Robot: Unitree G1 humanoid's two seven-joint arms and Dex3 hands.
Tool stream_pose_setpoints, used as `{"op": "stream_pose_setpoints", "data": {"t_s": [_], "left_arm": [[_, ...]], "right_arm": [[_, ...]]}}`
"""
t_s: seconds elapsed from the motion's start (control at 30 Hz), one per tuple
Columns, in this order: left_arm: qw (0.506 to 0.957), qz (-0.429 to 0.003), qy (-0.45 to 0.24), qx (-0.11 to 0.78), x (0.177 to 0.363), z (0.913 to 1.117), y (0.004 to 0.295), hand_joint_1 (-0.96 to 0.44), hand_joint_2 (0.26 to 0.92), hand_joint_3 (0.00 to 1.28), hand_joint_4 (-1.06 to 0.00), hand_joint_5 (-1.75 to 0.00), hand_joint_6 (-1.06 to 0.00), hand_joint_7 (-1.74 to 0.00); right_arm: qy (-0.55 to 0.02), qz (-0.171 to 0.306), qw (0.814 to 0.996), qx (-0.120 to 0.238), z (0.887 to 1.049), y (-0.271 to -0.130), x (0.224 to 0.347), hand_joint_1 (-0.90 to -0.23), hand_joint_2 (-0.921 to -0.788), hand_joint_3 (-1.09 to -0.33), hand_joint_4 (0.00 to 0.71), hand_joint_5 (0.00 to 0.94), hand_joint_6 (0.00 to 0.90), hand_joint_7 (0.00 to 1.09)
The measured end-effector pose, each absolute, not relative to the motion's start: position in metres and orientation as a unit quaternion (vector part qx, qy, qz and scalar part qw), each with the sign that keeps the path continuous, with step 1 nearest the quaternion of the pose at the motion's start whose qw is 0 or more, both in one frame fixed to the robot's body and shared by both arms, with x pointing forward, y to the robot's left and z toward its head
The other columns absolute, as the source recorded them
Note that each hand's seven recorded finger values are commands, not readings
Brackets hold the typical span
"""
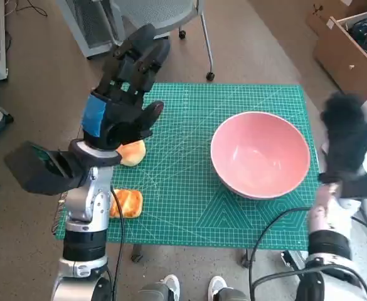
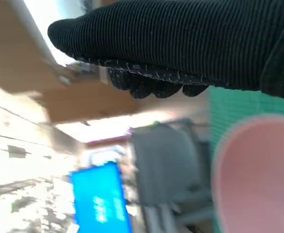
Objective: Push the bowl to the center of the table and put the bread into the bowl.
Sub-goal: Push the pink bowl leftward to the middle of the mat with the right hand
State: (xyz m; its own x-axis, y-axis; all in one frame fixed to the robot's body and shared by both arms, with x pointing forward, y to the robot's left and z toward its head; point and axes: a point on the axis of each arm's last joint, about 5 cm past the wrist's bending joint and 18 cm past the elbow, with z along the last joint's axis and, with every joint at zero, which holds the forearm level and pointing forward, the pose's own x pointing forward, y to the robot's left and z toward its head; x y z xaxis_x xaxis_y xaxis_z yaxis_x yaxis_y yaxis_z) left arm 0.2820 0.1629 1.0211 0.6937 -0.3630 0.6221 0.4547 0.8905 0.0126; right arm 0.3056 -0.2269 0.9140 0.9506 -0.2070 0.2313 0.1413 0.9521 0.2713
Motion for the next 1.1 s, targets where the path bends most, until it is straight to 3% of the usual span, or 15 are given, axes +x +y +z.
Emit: {"op": "stream_pose_setpoints", "data": {"t_s": [0.2, 0.53, 1.1], "left_arm": [[0.919, -0.218, -0.321, -0.068, 0.280, 1.023, 0.165, -0.46, 0.819, 0.52, 0.00, -0.33, 0.00, -0.56], [0.924, -0.205, -0.317, -0.065, 0.275, 1.025, 0.169, -0.45, 0.736, 0.65, 0.00, -0.36, 0.00, -0.60], [0.924, -0.194, -0.324, -0.055, 0.268, 1.026, 0.172, -0.46, 0.711, 0.72, 0.00, -0.26, 0.00, -0.47]], "right_arm": [[-0.101, -0.066, 0.982, 0.148, 0.906, -0.212, 0.308, -0.462, -0.921, -0.615, 0.334, 0.005, 0.275, 0.41], [-0.070, -0.025, 0.984, 0.163, 0.902, -0.189, 0.313, -0.468, -0.921, -0.628, 0.325, 0.000, 0.256, 0.41], [-0.056, 0.042, 0.984, 0.164, 0.915, -0.152, 0.326, -0.457, -0.921, -0.656, 0.340, 0.007, 0.230, 0.44]]}}
